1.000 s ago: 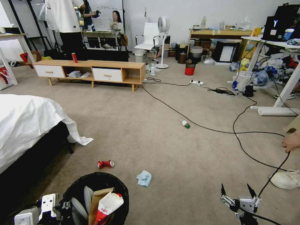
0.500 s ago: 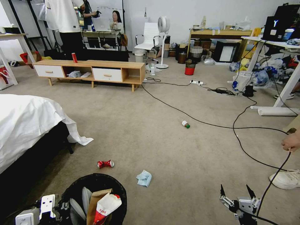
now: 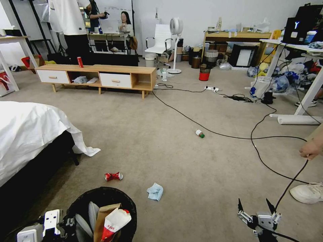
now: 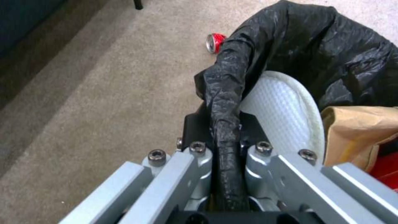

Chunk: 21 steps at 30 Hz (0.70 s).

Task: Pick up the trash bin and place the garbage on the floor into it.

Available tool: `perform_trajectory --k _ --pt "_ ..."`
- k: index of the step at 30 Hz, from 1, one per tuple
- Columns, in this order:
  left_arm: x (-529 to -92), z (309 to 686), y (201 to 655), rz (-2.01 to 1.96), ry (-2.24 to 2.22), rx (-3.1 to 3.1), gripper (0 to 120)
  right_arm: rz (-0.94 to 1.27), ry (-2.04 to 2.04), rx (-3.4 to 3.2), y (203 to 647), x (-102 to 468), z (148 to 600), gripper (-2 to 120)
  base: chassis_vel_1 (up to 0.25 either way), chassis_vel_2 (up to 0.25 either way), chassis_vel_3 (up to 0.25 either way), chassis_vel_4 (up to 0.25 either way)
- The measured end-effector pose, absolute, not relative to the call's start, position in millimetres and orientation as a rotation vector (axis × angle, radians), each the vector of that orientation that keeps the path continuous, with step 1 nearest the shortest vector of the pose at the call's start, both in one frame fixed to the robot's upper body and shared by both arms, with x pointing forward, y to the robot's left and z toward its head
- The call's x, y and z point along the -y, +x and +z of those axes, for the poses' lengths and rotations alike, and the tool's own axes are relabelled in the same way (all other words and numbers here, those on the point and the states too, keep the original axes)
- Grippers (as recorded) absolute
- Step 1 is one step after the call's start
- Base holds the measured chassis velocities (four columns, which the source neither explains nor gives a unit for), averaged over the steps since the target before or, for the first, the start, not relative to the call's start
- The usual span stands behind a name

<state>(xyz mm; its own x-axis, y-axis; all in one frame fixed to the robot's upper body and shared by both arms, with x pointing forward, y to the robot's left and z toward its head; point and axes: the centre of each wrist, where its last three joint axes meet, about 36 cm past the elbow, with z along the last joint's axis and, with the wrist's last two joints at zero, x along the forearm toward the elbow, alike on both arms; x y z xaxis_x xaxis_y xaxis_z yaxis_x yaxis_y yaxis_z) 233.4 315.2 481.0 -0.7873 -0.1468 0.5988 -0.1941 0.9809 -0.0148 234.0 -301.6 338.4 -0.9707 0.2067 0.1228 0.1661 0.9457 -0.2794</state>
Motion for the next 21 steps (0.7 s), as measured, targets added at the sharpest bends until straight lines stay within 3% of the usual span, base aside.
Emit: perform_trajectory --k 9,21 --pt "-314.7 481.1 233.1 0.1 0.239 2.487 4 0.407 -0.286 2.952 234.3 302.1 339.4 100 0.0 0.0 0.0 0.0" --pt "-314.6 481.3 233.2 0.102 0.24 2.485 4 0.405 -0.285 2.953 235.1 302.3 339.2 100 0.067 0.069 0.059 0.068"
